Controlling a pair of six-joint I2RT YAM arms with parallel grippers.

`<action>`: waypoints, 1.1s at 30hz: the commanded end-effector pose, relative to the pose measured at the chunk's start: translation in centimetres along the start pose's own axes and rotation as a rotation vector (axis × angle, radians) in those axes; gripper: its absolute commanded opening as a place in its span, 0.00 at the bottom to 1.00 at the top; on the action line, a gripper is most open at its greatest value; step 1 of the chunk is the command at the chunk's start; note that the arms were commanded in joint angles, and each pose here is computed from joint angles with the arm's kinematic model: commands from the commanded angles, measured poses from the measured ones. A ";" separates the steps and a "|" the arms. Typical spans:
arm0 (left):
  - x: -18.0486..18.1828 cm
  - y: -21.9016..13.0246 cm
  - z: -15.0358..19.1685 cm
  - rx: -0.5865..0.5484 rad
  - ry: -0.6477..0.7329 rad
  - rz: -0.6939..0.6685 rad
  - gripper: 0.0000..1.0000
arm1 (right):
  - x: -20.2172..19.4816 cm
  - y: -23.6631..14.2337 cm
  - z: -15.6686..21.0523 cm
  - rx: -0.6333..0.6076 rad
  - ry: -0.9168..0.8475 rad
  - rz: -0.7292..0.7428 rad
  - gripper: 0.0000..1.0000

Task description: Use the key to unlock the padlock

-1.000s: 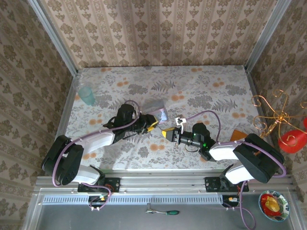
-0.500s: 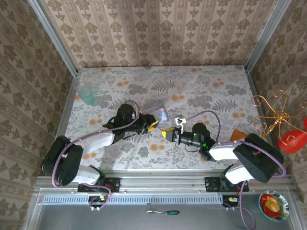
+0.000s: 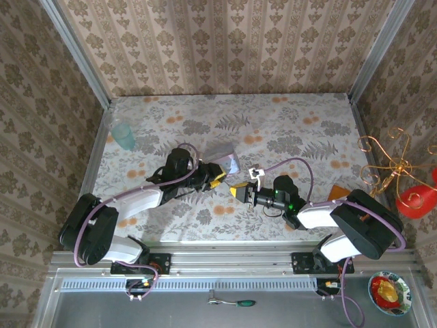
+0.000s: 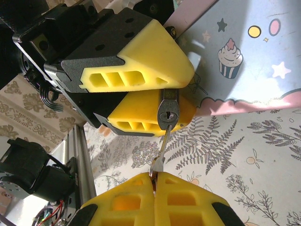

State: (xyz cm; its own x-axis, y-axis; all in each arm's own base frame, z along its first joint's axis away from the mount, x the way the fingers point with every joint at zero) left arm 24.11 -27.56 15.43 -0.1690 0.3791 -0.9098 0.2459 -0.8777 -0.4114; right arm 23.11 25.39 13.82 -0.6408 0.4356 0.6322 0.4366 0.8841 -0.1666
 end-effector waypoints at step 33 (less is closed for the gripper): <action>-2.6 0.0 0.6 0.025 0.080 0.098 0.21 | 0.5 -0.1 -1.7 -0.077 -0.078 -0.010 0.00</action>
State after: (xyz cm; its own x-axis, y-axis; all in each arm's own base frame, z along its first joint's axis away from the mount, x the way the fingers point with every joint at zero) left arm 24.02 -27.65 15.46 -0.1667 0.3784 -0.9105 0.2424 -0.8794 -0.4098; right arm 23.24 25.36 14.52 -0.6686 0.4345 0.6035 0.4474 0.8833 -0.1402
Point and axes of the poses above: each hand's point on the last joint's axis, 136 mm out from that joint toward the fingers, its own y axis out along the fingers, its own x axis along the line the jaws close on, z = x × y, the point moved 3 cm from there along -y, back along the fingers, and after that the axes turned 2 degrees about y, right-handed, at the moved point
